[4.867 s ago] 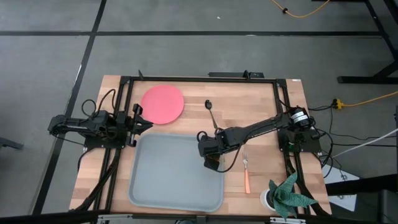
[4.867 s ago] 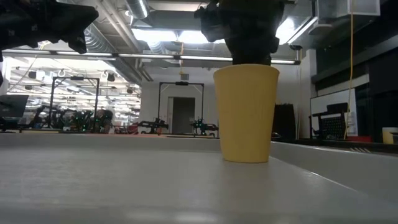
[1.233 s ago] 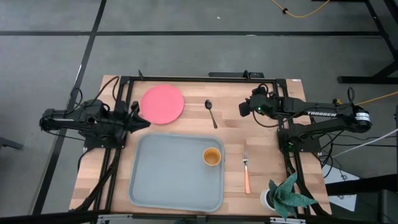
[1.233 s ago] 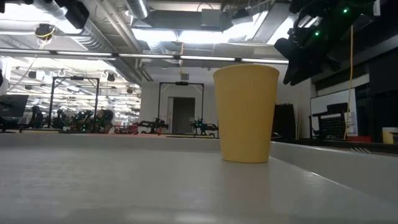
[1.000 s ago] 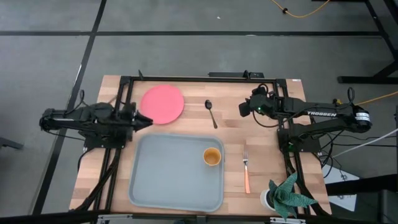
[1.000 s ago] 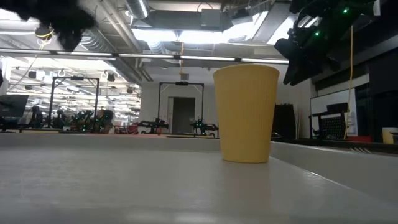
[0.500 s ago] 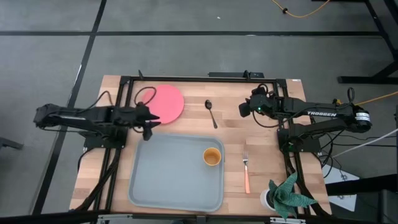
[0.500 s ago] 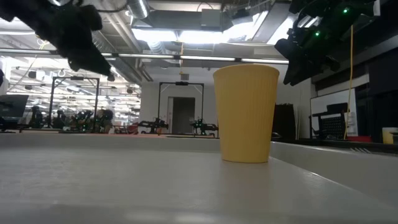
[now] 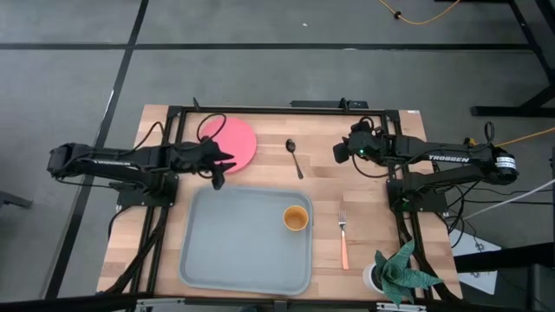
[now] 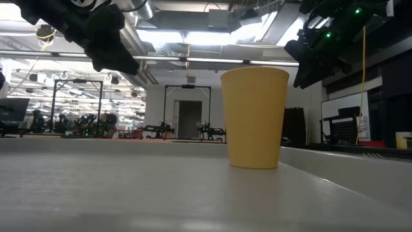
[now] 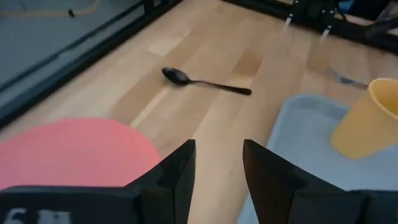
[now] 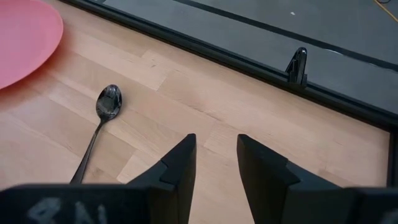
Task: Pick and place plate/cup/fork/spoon on tray
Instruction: Put the pink plate on the gray tray to the left of the yellow cup
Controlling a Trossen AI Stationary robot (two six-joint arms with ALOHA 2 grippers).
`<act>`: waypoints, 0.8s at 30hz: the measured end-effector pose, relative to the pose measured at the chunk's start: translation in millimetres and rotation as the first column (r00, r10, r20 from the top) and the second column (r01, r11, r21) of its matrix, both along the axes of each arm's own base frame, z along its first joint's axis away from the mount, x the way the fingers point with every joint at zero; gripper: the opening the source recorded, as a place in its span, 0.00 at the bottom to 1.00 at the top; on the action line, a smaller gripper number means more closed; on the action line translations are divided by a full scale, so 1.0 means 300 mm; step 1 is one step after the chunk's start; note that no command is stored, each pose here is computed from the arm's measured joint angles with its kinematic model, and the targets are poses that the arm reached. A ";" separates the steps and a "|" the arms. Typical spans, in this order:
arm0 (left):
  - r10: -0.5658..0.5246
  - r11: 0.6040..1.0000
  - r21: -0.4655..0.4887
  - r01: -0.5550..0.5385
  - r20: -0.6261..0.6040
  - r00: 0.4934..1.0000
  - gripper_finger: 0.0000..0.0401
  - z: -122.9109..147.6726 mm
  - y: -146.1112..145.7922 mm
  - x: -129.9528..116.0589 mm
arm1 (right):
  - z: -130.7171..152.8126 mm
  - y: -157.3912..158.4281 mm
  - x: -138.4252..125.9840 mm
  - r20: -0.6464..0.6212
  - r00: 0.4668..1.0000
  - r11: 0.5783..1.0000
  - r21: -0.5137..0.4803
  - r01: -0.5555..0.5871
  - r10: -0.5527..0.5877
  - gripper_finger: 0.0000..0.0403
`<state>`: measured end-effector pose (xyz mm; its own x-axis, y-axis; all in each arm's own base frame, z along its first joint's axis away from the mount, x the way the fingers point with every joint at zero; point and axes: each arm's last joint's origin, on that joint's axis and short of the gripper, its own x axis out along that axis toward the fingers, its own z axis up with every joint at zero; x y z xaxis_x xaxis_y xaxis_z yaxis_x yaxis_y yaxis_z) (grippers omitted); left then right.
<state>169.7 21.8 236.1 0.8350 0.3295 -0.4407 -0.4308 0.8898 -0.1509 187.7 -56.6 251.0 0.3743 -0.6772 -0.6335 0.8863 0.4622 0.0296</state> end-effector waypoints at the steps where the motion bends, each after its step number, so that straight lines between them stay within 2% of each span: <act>1: 0.011 1.000 -0.023 -0.010 0.008 1.000 0.31 0.000 -0.001 0.000 | 0.000 0.000 0.000 0.000 1.000 1.000 0.000 -0.001 0.001 0.30; 5: 0.086 0.990 -0.118 -0.075 0.086 0.993 0.32 0.012 0.003 0.006 | 0.000 0.000 0.000 -0.019 1.000 1.000 -0.010 -0.017 0.017 0.30; 7: 0.129 0.984 -0.139 -0.108 0.150 0.980 0.31 0.024 0.015 0.026 | 0.000 0.000 0.000 -0.019 1.000 1.000 -0.010 -0.018 0.017 0.30; 9: 0.143 0.983 -0.142 -0.120 0.160 0.977 0.31 0.016 0.026 0.052 | 0.000 0.000 0.000 -0.019 1.000 1.000 -0.010 -0.018 0.017 0.30; 14: 0.207 0.970 -0.133 -0.202 0.025 0.978 0.31 -0.034 0.074 0.137 | 0.000 0.000 0.000 -0.019 1.000 1.000 -0.010 -0.017 0.017 0.30; 18: 0.237 0.962 -0.110 -0.249 -0.113 0.965 0.31 -0.054 0.122 0.237 | 0.000 0.000 0.000 -0.019 1.000 1.000 -0.010 -0.017 0.017 0.30; 24: 0.304 0.948 0.026 -0.317 -0.368 0.879 0.31 -0.051 0.178 0.388 | 0.000 0.000 0.000 -0.019 1.000 1.000 -0.010 -0.018 0.018 0.30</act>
<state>286.0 75.3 220.8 0.4719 0.5245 -0.7086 -0.7144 0.6985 0.0412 187.8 -56.6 250.9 0.3746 -0.6768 -0.6338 0.8783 0.4780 0.0086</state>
